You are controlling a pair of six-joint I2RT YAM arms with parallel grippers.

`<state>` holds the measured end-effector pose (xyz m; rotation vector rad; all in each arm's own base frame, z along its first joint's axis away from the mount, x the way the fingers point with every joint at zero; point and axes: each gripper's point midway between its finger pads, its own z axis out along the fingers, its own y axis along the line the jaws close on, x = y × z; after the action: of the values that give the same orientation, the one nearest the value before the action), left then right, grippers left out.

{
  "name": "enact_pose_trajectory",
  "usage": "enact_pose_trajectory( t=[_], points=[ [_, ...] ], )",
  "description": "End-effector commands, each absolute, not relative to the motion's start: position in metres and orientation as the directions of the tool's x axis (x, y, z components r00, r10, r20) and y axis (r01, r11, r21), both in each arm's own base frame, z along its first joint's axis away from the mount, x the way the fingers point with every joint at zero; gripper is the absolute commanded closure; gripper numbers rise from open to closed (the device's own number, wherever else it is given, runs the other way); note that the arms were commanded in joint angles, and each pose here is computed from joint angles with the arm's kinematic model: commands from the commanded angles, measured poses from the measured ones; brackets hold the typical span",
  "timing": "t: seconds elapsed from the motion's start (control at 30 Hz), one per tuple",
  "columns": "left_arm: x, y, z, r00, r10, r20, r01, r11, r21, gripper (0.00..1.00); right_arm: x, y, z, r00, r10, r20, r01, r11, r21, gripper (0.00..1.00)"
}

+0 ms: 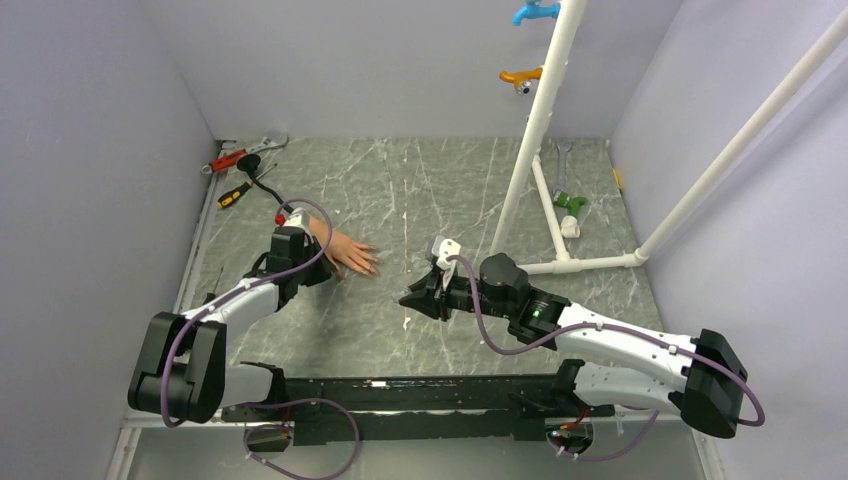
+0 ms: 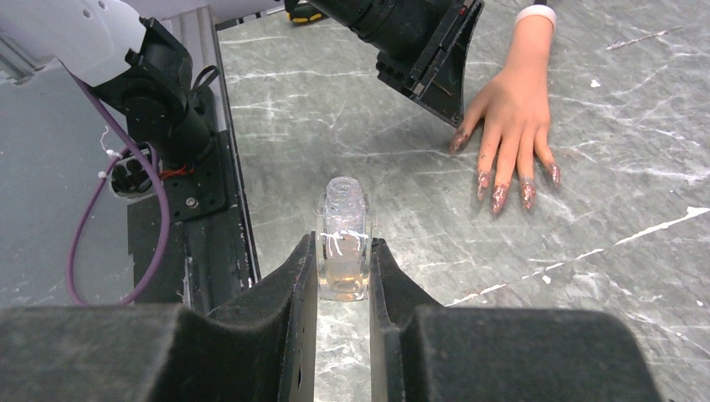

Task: Paint the nails
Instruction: Paint the nail polish on the nail.

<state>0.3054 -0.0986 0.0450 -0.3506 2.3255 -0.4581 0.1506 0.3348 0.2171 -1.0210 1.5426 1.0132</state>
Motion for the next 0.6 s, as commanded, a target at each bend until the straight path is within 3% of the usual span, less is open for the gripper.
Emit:
enact_pose_trajectory(
  t=[0.0, 0.57],
  points=[
    [0.3204, -0.1064, 0.066, -0.662, -0.377, -0.648, -0.059, 0.888, -0.456, 1.0, 0.1494, 0.3414, 0.2389, -0.114, -0.057, -0.992, -0.959, 0.267, 0.095, 1.0],
    [0.3169, -0.1116, 0.0722, -0.653, -0.387, -0.651, -0.032, 0.873, -0.487, 1.0, 0.1482, 0.3406, 0.241, -0.112, -0.053, -0.992, -0.96, 0.264, 0.094, 1.0]
  ],
)
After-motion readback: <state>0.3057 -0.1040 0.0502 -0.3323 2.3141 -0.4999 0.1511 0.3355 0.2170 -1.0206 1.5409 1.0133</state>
